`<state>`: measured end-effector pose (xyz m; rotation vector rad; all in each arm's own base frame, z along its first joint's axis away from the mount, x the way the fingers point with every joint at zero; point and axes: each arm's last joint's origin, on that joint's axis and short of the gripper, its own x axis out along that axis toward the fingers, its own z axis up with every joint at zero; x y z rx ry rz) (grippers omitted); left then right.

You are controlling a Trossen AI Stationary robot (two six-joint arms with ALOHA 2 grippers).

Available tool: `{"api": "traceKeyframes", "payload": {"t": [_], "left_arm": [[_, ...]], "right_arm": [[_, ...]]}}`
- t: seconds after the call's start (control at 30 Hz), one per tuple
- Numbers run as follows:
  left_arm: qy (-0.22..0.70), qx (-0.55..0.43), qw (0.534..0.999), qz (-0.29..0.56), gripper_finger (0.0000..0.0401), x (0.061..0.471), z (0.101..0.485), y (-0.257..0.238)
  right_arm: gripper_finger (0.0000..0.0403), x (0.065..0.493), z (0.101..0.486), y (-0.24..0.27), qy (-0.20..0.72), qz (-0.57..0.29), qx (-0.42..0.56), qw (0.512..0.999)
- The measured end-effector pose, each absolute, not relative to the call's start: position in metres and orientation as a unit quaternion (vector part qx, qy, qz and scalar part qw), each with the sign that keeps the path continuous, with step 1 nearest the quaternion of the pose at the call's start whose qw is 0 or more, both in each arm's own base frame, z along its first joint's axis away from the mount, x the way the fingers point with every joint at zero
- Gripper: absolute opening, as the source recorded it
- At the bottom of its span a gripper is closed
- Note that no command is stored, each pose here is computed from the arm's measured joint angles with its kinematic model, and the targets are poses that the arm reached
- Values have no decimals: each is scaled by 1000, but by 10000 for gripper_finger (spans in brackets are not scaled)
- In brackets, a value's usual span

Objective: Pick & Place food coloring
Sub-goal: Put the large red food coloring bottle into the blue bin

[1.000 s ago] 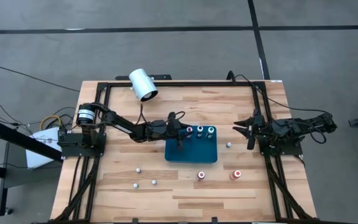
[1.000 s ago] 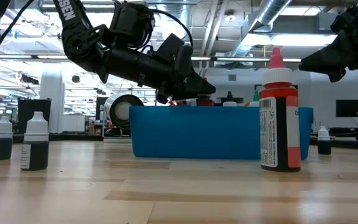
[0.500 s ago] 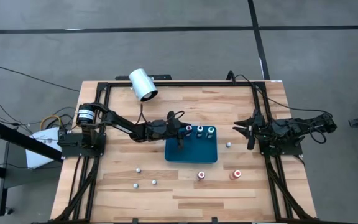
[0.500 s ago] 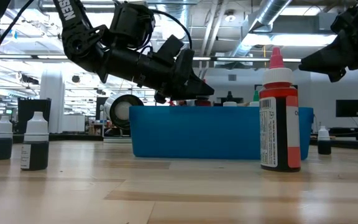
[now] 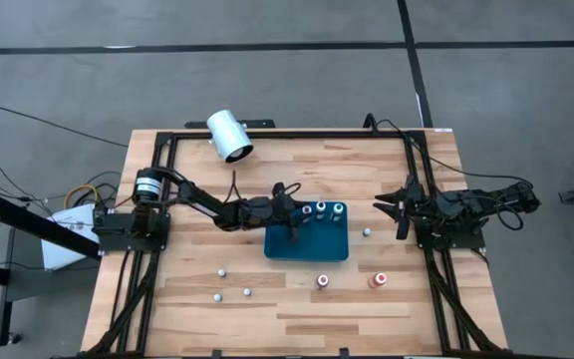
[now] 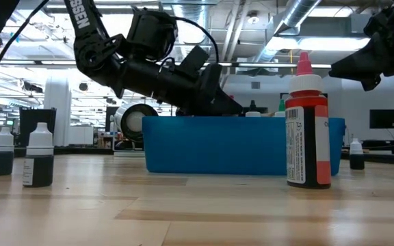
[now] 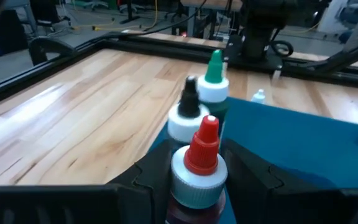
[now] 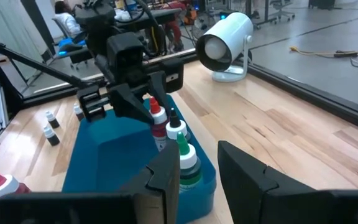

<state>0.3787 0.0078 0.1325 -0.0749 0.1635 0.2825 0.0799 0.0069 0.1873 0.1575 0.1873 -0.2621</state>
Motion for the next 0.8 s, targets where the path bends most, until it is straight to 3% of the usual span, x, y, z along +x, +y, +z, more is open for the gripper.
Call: {"api": "traceKeyframes", "payload": {"t": [0.8], "left_arm": [[97,-23,984,147,126,380,131,10]], "right_arm": [[98,80,187,7,93,-130,78,984]]}}
